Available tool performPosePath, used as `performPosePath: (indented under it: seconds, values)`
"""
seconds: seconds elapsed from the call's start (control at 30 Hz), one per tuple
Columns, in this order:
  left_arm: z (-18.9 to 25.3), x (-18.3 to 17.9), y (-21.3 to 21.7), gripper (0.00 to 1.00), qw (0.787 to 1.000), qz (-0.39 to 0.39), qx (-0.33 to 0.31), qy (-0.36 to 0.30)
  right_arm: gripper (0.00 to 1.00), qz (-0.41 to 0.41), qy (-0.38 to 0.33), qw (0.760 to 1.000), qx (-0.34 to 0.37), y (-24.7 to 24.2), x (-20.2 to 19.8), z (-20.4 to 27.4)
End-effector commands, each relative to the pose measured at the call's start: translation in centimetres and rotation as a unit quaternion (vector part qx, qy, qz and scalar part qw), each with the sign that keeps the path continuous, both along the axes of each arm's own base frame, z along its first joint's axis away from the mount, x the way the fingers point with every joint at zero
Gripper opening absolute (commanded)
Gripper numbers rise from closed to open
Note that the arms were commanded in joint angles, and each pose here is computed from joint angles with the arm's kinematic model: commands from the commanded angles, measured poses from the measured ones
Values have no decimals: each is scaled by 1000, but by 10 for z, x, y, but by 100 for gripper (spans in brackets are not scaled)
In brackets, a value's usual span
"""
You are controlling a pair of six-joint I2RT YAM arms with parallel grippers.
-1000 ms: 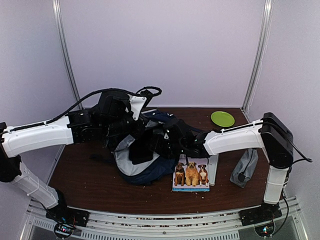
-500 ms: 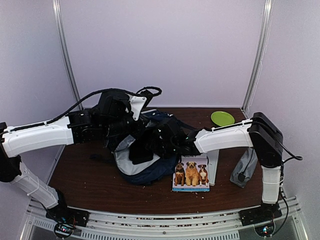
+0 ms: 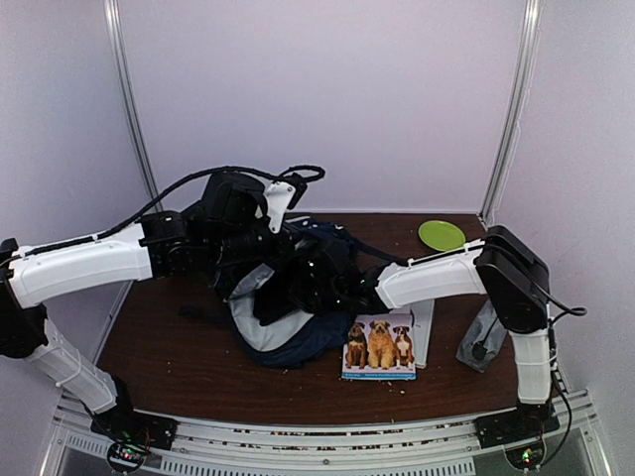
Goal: Pack the student bag
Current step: Place the personal item in the student bag.
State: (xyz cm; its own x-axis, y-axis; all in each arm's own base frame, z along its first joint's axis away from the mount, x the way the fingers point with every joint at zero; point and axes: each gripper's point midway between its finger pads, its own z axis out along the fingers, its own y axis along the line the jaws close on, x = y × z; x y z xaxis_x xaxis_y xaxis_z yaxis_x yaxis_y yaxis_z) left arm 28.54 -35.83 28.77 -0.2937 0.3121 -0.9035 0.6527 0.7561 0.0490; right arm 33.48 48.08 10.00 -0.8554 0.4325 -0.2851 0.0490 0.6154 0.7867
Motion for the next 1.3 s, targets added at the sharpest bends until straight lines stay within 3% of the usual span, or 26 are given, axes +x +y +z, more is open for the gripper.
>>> performPosePath:
  seconds: [0.0,0.07,0.27,0.47,0.8,1.27]
  values:
    - [63,4,-18,0,995,-4,-87,-43,5,-15,-31,998,45,-4,1,21]
    - [65,9,-16,0,996,12,-79,-45,0,-24,-51,995,78,-6,3,40]
    - [67,29,-3,0,995,84,-38,-37,0,-94,-99,981,134,-27,7,67]
    - [64,18,-9,0,996,64,-64,-1,0,-178,-139,958,177,-54,15,80]
    - [74,10,-3,0,993,64,-92,19,0,-243,-164,929,226,-48,36,103]
    - [81,-17,-13,0,987,3,-144,70,0,-278,-156,914,250,-13,65,92]
